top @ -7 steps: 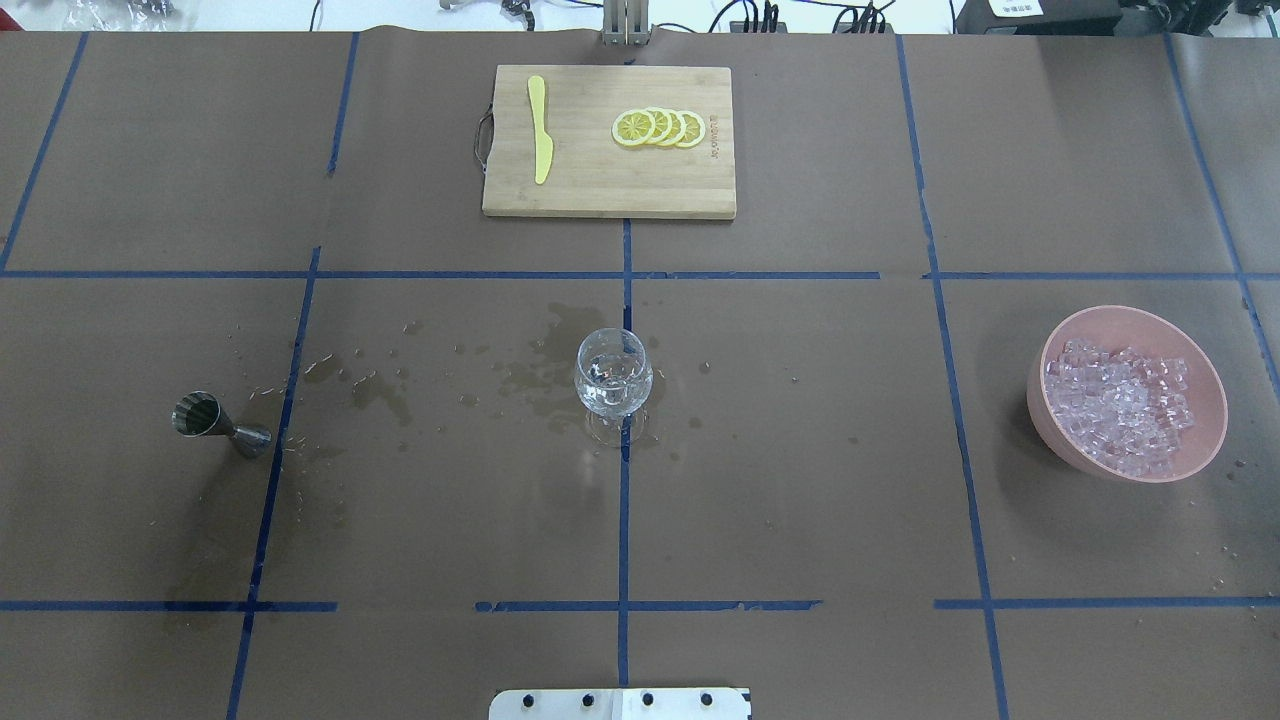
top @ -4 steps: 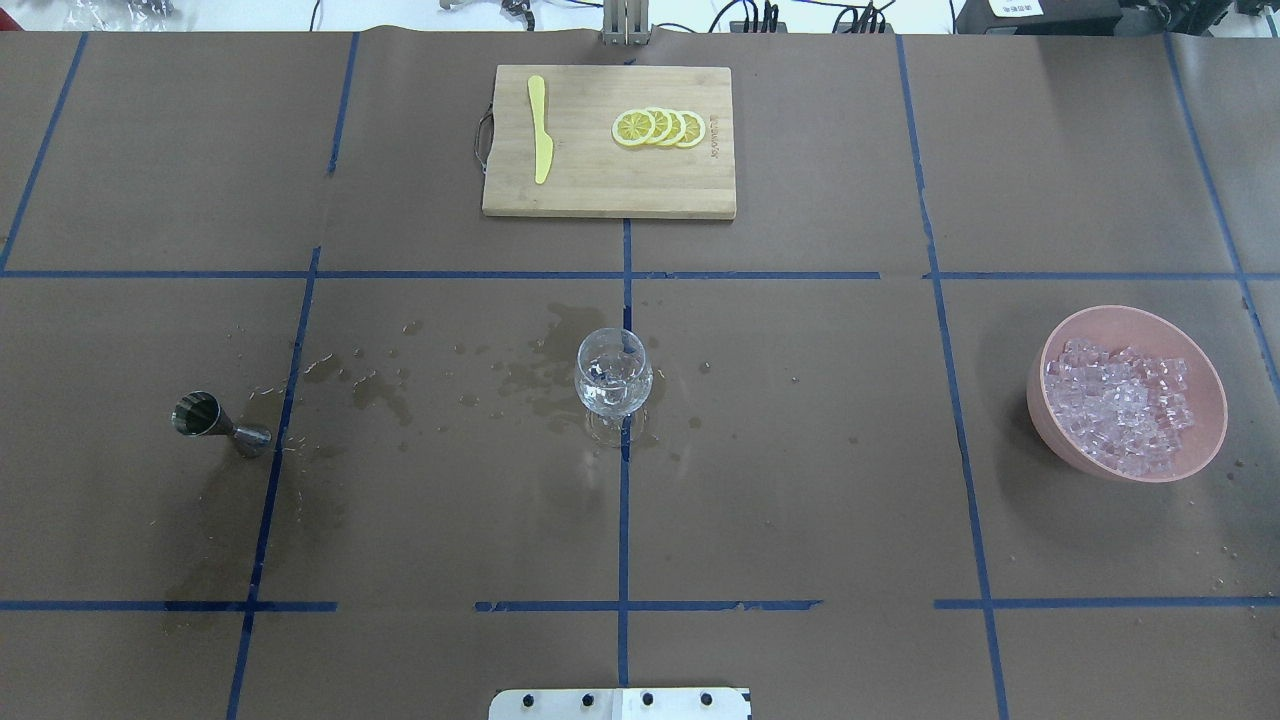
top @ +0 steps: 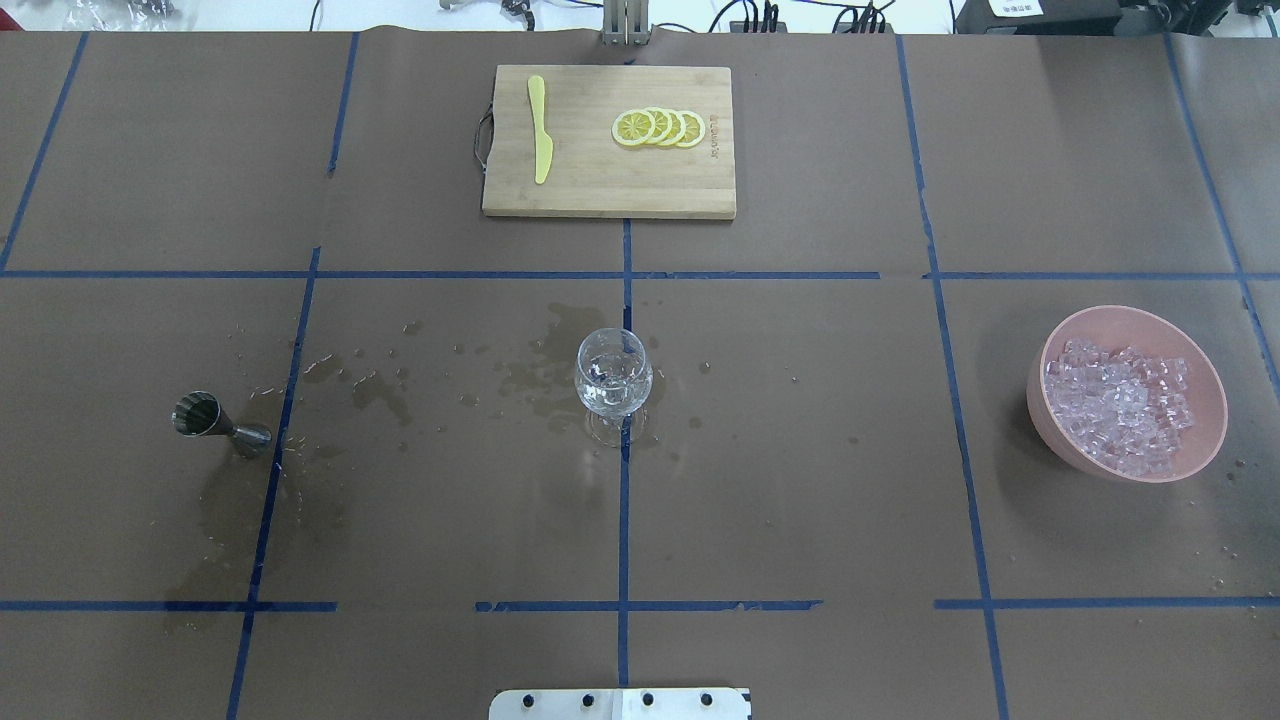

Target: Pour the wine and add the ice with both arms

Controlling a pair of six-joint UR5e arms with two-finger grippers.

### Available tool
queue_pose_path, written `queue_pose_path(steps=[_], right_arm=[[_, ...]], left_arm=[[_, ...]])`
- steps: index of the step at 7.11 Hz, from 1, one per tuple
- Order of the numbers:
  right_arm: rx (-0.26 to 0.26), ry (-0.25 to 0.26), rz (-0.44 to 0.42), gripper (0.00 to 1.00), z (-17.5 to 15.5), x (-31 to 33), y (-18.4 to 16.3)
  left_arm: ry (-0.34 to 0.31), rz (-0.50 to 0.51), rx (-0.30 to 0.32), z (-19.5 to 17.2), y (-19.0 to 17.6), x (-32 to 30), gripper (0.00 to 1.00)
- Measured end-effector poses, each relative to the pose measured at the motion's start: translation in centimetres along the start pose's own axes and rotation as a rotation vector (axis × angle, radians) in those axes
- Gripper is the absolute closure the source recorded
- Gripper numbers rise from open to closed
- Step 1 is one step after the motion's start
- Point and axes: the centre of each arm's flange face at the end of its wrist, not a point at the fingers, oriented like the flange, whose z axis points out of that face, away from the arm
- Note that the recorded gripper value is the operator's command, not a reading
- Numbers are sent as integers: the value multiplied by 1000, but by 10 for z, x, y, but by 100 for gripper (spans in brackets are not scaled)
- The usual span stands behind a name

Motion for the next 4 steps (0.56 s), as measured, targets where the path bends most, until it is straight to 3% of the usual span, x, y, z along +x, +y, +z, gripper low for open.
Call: queue_pose_path(steps=[2, 4], right_arm=[[-7, -5, 2, 0, 4, 1, 0], [-11, -4, -5, 0, 7, -3, -4]], left_arm=[[39, -48, -9, -5, 19, 67, 1], [32, -56, 11, -3, 47, 116, 1]])
